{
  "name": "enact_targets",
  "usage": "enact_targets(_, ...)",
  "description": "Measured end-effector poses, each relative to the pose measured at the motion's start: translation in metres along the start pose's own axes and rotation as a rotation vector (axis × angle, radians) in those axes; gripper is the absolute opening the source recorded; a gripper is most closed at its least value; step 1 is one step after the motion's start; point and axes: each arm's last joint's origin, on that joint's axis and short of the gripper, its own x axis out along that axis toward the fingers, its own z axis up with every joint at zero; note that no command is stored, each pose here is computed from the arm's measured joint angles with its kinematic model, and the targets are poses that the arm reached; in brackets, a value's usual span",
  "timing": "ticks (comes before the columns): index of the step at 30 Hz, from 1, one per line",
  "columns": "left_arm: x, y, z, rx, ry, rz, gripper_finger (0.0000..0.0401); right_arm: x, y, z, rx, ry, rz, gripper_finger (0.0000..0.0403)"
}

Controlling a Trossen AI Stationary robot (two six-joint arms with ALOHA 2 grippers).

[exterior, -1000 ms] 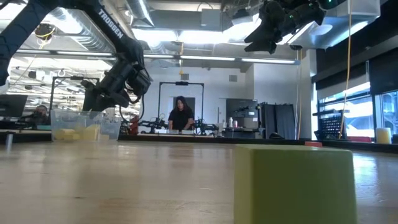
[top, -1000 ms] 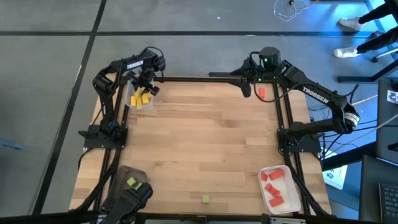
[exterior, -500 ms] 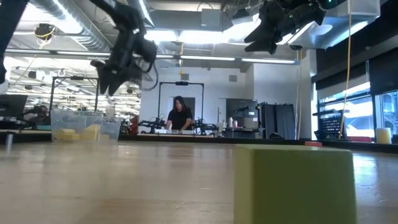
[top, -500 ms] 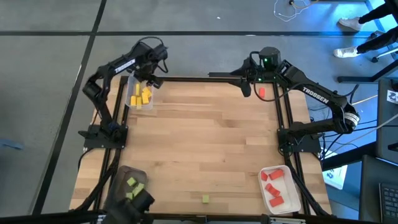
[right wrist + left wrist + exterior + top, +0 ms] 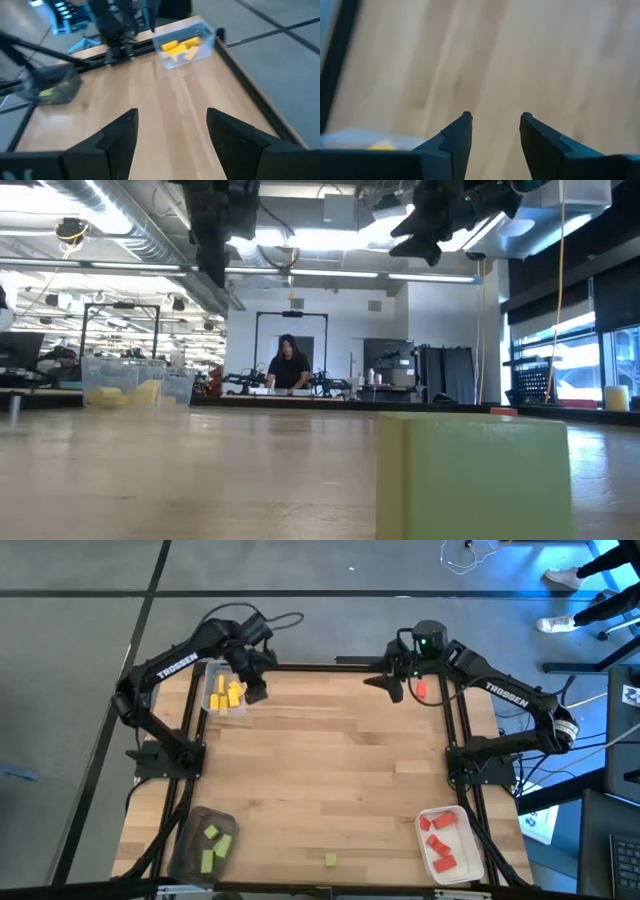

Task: Sort & place blocks by color
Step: Put the green block into the black bin

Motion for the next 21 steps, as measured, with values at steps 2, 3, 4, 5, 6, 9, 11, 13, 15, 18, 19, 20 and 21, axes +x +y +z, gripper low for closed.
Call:
enact_targets(2, 0.004, -0.009, 0.003, 0.056, -0.005, -0.067, 0.0153, 0.004, 0.007, 0.0, 0.001, 0.007, 0.029, 0.0236)
enact_targets(3, 0.005, -0.013, 0.003, 0.085, -0.01, -0.104, 0.0153, 0.006, 0.011, 0.0, -0.006, 0.01, 0.044, 0.0236)
enact_targets(4, 0.005, -0.018, 0.004, 0.116, -0.018, -0.14, 0.0153, 0.008, 0.016, 0.0, -0.016, 0.014, 0.06, 0.0236)
enact_targets(5, 0.005, -0.022, 0.005, 0.147, -0.028, -0.175, 0.0153, 0.01, 0.021, 0.0, -0.029, 0.018, 0.078, 0.0236)
enact_targets(6, 0.006, -0.026, 0.006, 0.182, -0.04, -0.214, 0.0153, 0.013, 0.026, 0.0, -0.049, 0.023, 0.096, 0.0236)
enact_targets(9, 0.008, -0.04, 0.008, 0.266, -0.072, -0.328, 0.0153, 0.02, 0.044, -0.002, -0.143, 0.033, 0.151, 0.0236)
enact_targets(11, 0.009, -0.048, 0.009, 0.289, -0.078, -0.375, 0.0153, 0.024, 0.055, -0.003, -0.202, 0.039, 0.19, 0.0236)
enact_targets(13, 0.01, -0.054, 0.01, 0.276, -0.068, -0.392, 0.0153, 0.027, 0.064, -0.004, -0.233, 0.043, 0.223, 0.0236)
enact_targets(15, 0.011, -0.057, 0.01, 0.243, -0.055, -0.393, 0.0153, 0.029, 0.072, -0.005, -0.242, 0.056, 0.252, 0.0236)
enact_targets(18, 0.012, -0.059, 0.013, 0.196, -0.059, -0.375, 0.0153, 0.031, 0.084, -0.011, -0.245, 0.107, 0.29, 0.0236)
enact_targets(19, 0.012, -0.06, 0.015, 0.181, -0.067, -0.36, 0.0153, 0.032, 0.088, -0.013, -0.242, 0.124, 0.304, 0.0236)
enact_targets(20, 0.013, -0.062, 0.017, 0.174, -0.078, -0.345, 0.0153, 0.033, 0.092, -0.015, -0.243, 0.135, 0.319, 0.0236)
enact_targets(21, 0.013, -0.063, 0.018, 0.167, -0.086, -0.335, 0.0153, 0.033, 0.097, -0.016, -0.251, 0.141, 0.336, 0.0236)
